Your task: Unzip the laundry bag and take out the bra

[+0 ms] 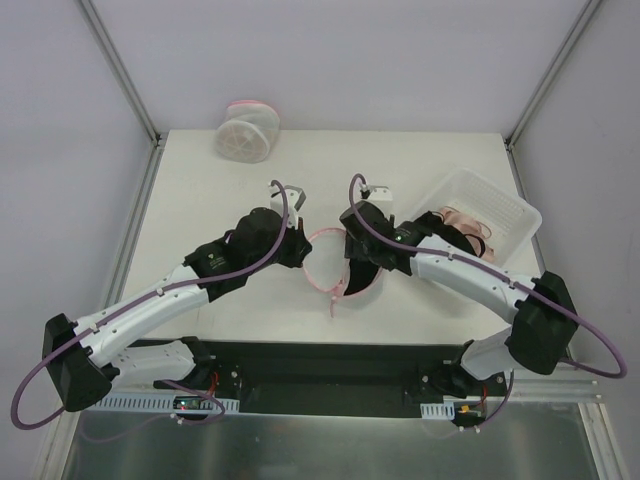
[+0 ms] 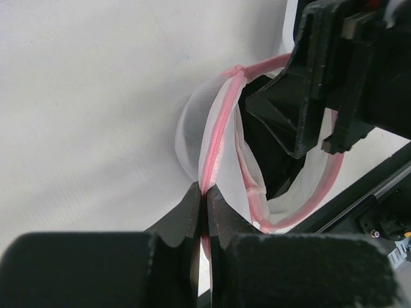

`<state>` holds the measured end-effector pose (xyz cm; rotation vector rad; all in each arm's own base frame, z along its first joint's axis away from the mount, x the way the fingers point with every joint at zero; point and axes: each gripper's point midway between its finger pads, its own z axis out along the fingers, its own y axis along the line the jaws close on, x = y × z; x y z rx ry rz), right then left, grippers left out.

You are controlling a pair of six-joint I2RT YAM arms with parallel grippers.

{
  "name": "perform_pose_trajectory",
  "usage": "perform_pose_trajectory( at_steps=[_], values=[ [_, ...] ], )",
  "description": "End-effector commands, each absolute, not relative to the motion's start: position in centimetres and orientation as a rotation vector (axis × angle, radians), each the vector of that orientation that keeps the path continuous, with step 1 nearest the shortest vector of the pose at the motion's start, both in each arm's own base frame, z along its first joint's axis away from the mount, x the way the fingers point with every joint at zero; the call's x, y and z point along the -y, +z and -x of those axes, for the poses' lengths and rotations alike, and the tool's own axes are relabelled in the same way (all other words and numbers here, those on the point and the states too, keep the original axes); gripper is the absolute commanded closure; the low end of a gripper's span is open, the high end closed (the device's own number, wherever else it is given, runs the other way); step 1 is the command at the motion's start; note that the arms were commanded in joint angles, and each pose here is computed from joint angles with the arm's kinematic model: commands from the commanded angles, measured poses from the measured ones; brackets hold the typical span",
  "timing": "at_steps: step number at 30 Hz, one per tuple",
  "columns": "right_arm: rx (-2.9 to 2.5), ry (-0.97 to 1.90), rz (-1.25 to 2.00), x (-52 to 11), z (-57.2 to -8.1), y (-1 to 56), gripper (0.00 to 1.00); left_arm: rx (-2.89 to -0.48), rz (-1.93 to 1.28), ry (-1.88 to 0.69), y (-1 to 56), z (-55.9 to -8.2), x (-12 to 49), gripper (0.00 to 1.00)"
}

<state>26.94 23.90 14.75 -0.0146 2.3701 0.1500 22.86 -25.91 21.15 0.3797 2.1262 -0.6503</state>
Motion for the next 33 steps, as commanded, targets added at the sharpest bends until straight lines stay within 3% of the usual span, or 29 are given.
perform_pose_trajectory(
  at_steps=[1,6,9,10,11,22,33],
  values=[
    [-2.417,0.054,0.046,-23.5,-27.4,12.8,0.4,-2.088,-0.341,-0.667,22.6,-23.1,25.7,1.0],
    [-2.47,-0.026,0.055,-24.3,-28.5,8.8,0.39,-2.088,-0.334,-0.672,22.6,-22.9,25.5,1.0],
    [-2.459,-0.062,0.043,-24.0,-28.8,8.5,0.65,-2.09,-0.327,-0.663,22.4,-22.8,25.2,1.0],
    [-2.448,-0.049,0.035,-24.0,-28.9,9.0,0.87,-2.087,-0.327,-0.66,22.5,-22.7,25.0,1.0],
    [-2.435,-0.037,0.029,-24.0,-28.9,9.6,0.99,-2.082,-0.319,-0.644,22.5,-22.9,24.8,1.0],
    [-2.171,0.457,0.227,-30.1,-24.1,23.5,0.99,-2.067,-0.275,-0.52,22.9,-24.5,22.7,1.0],
    [-1.91,0.615,0.128,-26.3,-21.6,33.1,0.98,-2.134,-0.265,-0.459,21.1,-25.6,22.0,1.0]
  ],
)
